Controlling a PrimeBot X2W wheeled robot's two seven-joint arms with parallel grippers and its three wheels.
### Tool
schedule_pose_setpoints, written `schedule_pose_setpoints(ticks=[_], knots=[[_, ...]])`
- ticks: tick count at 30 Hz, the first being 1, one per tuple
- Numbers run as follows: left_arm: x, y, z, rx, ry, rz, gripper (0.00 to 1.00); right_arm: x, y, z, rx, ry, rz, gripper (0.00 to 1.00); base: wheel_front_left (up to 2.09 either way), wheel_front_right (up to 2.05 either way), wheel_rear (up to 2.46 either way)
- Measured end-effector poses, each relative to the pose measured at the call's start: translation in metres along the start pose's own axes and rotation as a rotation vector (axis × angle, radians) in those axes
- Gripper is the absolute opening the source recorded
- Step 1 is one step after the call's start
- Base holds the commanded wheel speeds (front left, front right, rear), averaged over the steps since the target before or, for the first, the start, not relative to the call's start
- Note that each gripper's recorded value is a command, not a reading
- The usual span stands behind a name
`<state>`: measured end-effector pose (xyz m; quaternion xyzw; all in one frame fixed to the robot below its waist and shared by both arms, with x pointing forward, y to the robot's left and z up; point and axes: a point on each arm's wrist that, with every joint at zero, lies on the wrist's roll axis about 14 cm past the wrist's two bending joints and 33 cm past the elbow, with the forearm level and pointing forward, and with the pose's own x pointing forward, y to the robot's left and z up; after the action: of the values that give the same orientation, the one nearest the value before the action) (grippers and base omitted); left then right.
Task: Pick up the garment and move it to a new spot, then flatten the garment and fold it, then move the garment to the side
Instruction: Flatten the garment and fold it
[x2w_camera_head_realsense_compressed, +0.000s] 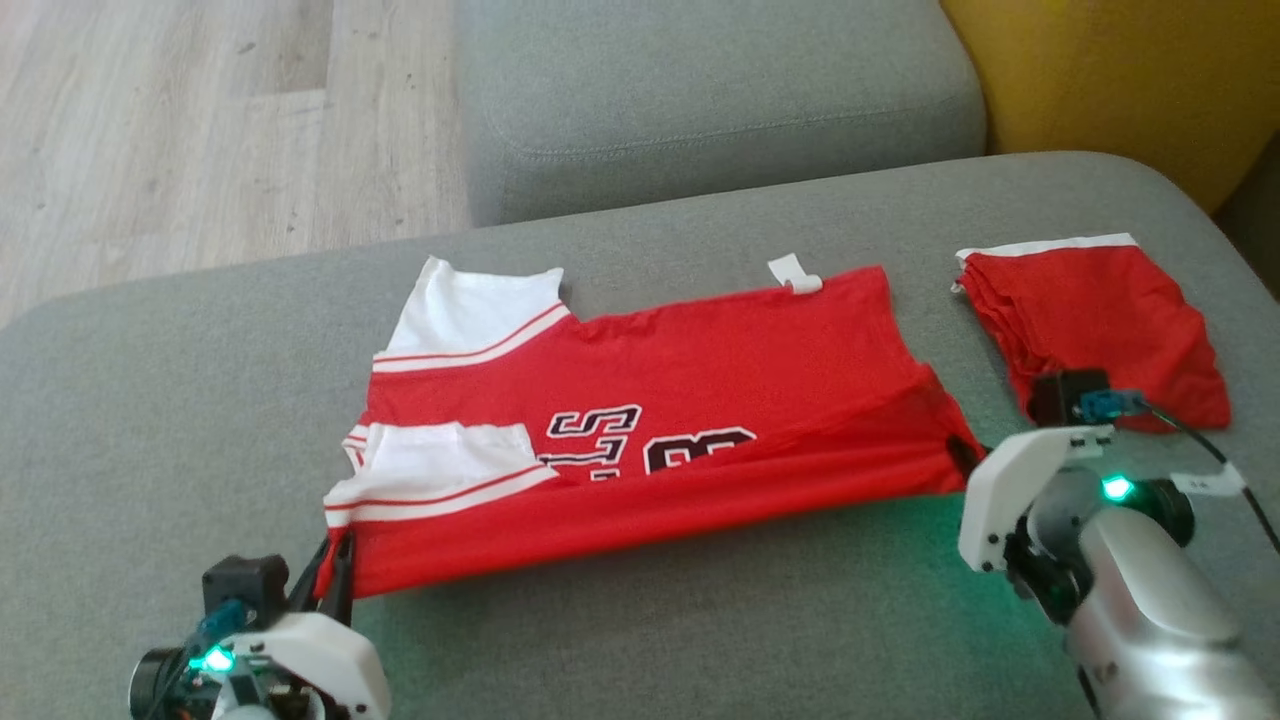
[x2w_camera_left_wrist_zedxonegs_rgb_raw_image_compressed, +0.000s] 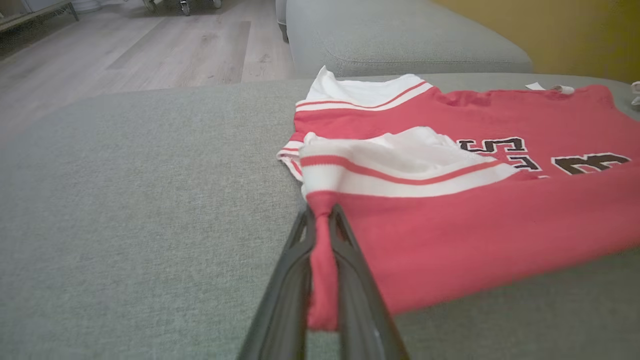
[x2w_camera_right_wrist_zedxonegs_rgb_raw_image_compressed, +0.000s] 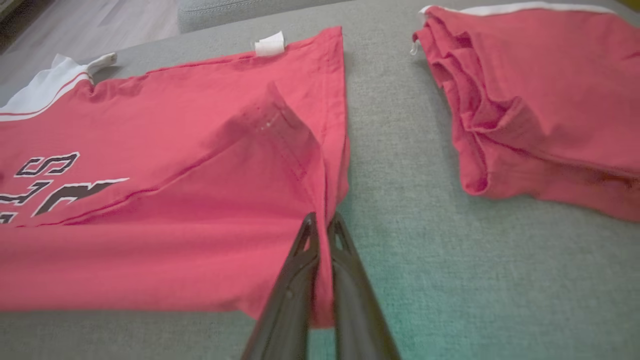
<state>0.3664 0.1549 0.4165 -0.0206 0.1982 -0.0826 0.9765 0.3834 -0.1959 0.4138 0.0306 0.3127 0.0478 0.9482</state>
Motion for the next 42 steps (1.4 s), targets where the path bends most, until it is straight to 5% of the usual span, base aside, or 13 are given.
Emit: schedule_pose_setpoints(ticks=[10, 11, 12, 13, 14, 15, 19, 29, 36, 42], knots=[[-0.008, -0.007, -0.003, 0.004, 0.038, -0.019, 0.00, -0.016, -0.003, -0.014, 0.041, 0.002, 0.001, 0.00, 0.00, 0.00, 0.00], [-0.008, -0.008, -0.002, 0.001, 0.036, -0.022, 0.00, -0.017, -0.003, -0.013, 0.036, -0.008, 0.000, 0.27, 0.00, 0.00, 0.00], [-0.007, -0.008, 0.000, 0.000, 0.032, -0.021, 0.00, -0.018, -0.004, -0.011, 0.018, -0.017, -0.006, 0.80, 0.00, 0.00, 0.00], [-0.007, -0.008, 0.000, -0.001, 0.032, -0.018, 0.16, -0.019, -0.004, -0.009, 0.012, -0.028, -0.010, 1.00, 0.00, 0.00, 0.00], [-0.007, -0.008, 0.001, -0.001, 0.031, -0.017, 0.65, -0.019, -0.003, -0.006, 0.019, -0.042, -0.009, 1.00, 0.00, 0.00, 0.00], [-0.006, -0.007, 0.002, -0.003, 0.025, -0.008, 1.00, -0.019, -0.001, -0.003, 0.029, -0.055, -0.007, 1.00, 0.00, 0.00, 0.00], [-0.005, -0.003, 0.014, -0.008, -0.036, 0.017, 1.00, -0.022, 0.006, 0.014, 0.019, -0.153, 0.001, 1.00, 0.00, 0.00, 0.00], [-0.004, 0.003, 0.106, -0.085, -0.472, 0.058, 1.00, -0.043, 0.023, 0.092, 0.040, -0.629, 0.025, 1.00, 0.00, 0.00, 0.00], [0.014, -0.003, 0.107, -0.090, -0.469, 0.004, 1.00, -0.033, 0.009, 0.085, 0.056, -0.661, -0.027, 1.00, 0.00, 0.00, 0.00], [0.074, -0.012, 0.120, 0.123, -0.282, -0.146, 1.00, -0.017, 0.001, 0.106, 0.038, -0.690, -0.044, 1.00, 0.00, 0.00, 0.00]])
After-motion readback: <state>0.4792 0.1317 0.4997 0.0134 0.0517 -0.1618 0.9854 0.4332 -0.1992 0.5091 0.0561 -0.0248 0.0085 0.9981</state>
